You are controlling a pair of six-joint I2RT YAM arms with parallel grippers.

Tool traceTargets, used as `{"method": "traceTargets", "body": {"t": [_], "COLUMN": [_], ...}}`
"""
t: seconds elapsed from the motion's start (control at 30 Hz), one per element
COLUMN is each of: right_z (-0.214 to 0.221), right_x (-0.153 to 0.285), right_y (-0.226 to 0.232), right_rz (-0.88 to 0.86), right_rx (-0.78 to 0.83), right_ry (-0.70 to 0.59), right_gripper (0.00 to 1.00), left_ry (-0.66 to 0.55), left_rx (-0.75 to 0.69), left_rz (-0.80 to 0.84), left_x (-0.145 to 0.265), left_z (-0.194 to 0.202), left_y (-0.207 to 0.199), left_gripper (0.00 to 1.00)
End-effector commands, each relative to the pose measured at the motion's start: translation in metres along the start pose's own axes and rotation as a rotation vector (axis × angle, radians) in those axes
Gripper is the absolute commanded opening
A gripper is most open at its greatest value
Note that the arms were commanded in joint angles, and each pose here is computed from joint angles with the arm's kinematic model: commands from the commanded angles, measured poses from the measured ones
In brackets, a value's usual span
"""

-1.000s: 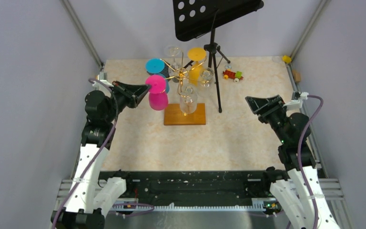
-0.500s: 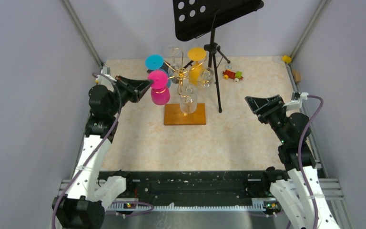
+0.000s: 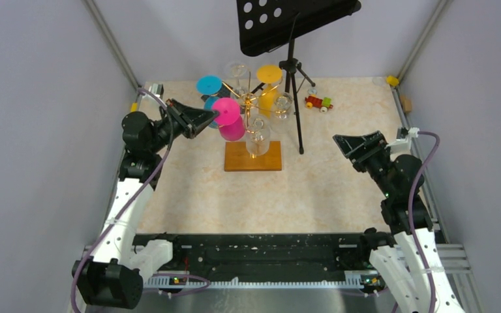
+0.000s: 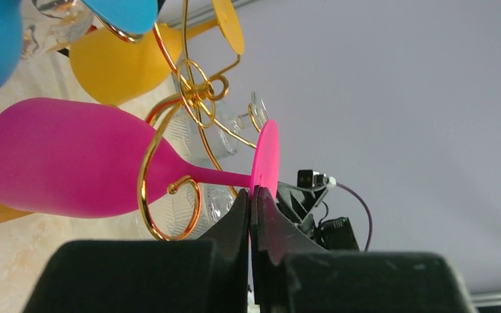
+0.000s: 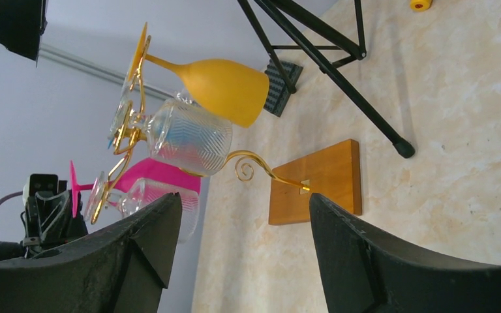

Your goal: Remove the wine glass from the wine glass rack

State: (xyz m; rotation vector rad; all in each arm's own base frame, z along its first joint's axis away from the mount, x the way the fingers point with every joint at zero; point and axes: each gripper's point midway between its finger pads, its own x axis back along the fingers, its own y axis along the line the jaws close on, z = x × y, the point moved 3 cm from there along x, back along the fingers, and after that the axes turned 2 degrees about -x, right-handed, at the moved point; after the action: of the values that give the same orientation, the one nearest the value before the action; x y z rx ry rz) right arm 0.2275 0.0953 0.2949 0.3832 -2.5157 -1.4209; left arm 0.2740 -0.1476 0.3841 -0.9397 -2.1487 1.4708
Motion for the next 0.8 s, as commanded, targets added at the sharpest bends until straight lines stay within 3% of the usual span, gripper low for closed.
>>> {"method": "traceTargets", "body": {"t": [0.0,0.5,0.77], "right_z": [-0.006,0.001,0.009], "right_x": [0.007,0.016,0.017], "right_y": [0.012,0.034,0.040], "right_rz": [-0.032,-0.146,-0.190], "right_rx": [0.011,0.047,0.031], "right_ry": [-0.013,0.058,0.109], "right_gripper": [0.75,0.91,0.93], "left_ry": [0.084,0.178,0.181], "left_rx": [-0.073,-0.096,-0.100], "left_rz": [0.118,0.116,0.089], "left_x": [0.005,0.012,0.025], "left_z": [0.010,0.028,0.040], "left_y": [-0.030,-0.023,-0.019], "left_gripper": [0.00,0.00,0.00]}}
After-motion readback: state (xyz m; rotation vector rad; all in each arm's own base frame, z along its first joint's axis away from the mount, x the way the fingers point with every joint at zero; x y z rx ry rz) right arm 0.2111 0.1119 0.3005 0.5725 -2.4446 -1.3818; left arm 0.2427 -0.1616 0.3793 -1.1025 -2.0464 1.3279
